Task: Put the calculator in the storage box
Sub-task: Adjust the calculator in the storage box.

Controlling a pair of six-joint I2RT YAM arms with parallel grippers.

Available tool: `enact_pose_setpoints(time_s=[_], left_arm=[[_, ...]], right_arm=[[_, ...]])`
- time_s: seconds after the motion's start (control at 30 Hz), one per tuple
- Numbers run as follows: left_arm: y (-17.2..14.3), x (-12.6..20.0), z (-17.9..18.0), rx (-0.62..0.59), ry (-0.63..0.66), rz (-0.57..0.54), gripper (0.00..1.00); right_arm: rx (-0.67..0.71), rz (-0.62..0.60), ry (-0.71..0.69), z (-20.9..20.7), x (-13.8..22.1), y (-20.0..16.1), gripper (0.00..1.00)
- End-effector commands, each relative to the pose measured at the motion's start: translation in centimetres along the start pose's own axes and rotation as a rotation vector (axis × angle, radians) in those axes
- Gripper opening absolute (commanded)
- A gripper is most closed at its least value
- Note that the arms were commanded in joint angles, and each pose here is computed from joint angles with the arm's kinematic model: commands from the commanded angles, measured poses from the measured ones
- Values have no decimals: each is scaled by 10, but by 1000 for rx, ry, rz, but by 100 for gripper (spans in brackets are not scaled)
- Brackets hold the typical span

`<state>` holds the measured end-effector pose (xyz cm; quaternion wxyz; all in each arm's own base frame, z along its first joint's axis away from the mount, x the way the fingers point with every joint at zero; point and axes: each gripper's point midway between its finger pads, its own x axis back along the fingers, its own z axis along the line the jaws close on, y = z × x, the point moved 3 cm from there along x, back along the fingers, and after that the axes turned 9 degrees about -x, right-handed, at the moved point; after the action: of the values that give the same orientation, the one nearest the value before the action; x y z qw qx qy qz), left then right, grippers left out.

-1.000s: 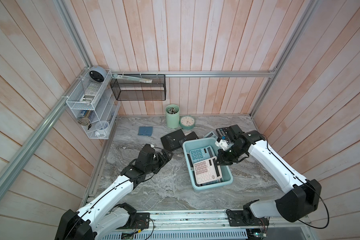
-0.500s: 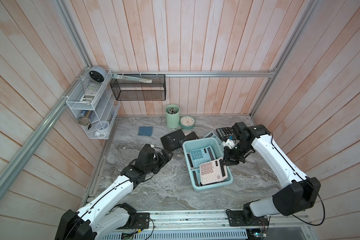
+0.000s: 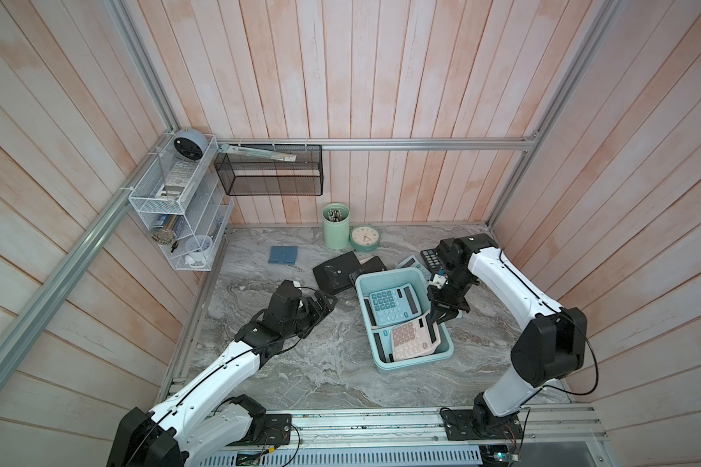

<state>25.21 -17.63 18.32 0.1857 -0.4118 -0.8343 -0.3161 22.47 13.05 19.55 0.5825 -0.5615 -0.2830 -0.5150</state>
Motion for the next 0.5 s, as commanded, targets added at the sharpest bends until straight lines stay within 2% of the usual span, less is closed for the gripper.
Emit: enact_pose_setpoints(time_s=[0.0,0.47], left_arm=[[0,1,-3,-20,-16,-5,100],[0,0,-2,-17,-3,-1,100]], right_arm=[[-12,-23,-89,-3,-3,5,0],[54,-20,-239,-9,-21,15,0]])
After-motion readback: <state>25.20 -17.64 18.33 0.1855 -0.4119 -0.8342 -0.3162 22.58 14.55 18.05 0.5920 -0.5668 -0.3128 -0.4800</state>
